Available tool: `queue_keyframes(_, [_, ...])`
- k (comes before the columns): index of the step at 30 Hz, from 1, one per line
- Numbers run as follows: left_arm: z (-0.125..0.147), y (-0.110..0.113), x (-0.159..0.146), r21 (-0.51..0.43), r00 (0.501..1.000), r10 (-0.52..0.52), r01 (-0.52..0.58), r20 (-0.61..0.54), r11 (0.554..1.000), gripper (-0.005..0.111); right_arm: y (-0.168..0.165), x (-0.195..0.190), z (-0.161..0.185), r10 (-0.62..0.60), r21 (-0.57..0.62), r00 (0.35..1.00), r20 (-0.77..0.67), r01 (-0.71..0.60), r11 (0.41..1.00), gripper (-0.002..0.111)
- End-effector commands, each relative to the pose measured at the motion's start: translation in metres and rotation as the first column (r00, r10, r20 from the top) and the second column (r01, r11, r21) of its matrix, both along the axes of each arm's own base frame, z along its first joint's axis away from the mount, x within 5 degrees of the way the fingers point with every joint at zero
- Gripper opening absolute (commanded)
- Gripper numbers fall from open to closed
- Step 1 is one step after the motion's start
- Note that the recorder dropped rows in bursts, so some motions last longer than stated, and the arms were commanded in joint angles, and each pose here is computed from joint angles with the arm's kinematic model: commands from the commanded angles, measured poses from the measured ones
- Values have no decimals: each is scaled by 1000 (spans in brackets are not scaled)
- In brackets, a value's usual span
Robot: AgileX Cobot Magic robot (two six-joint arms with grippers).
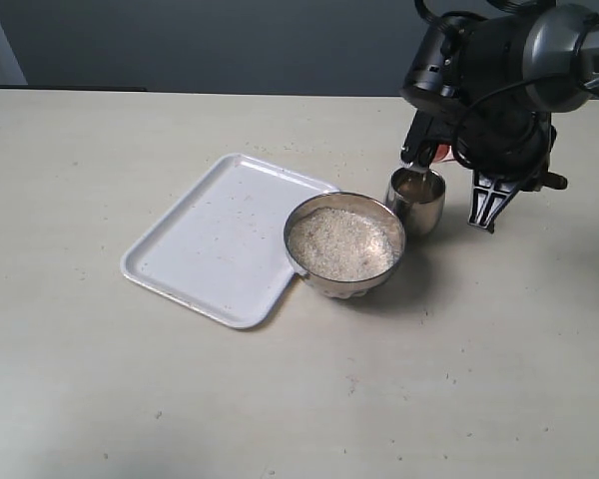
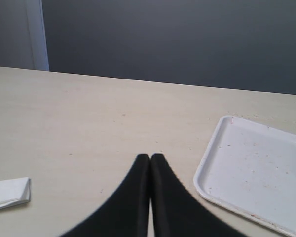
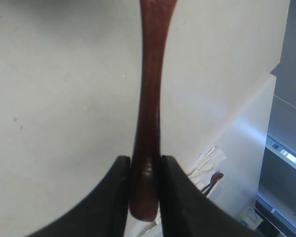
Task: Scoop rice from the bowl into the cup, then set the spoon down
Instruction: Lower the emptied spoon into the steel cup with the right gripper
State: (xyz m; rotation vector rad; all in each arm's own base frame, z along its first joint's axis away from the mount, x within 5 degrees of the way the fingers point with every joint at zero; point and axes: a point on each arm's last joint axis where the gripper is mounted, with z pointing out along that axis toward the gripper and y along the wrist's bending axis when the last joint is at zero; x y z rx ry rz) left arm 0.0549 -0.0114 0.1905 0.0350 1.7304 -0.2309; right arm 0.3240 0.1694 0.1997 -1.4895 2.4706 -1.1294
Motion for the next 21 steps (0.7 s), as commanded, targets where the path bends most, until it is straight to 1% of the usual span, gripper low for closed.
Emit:
queue_keyframes(1, [2,0,0,-6,1000,1,-1,10,1000,1,-2,2,1,22,-27,1000,16,-21,999,-1])
queue_keyframes(21, [2,0,0,-6,1000,1,-1,10,1000,1,-3,4,5,46,-59,998,42,-44,997,-1])
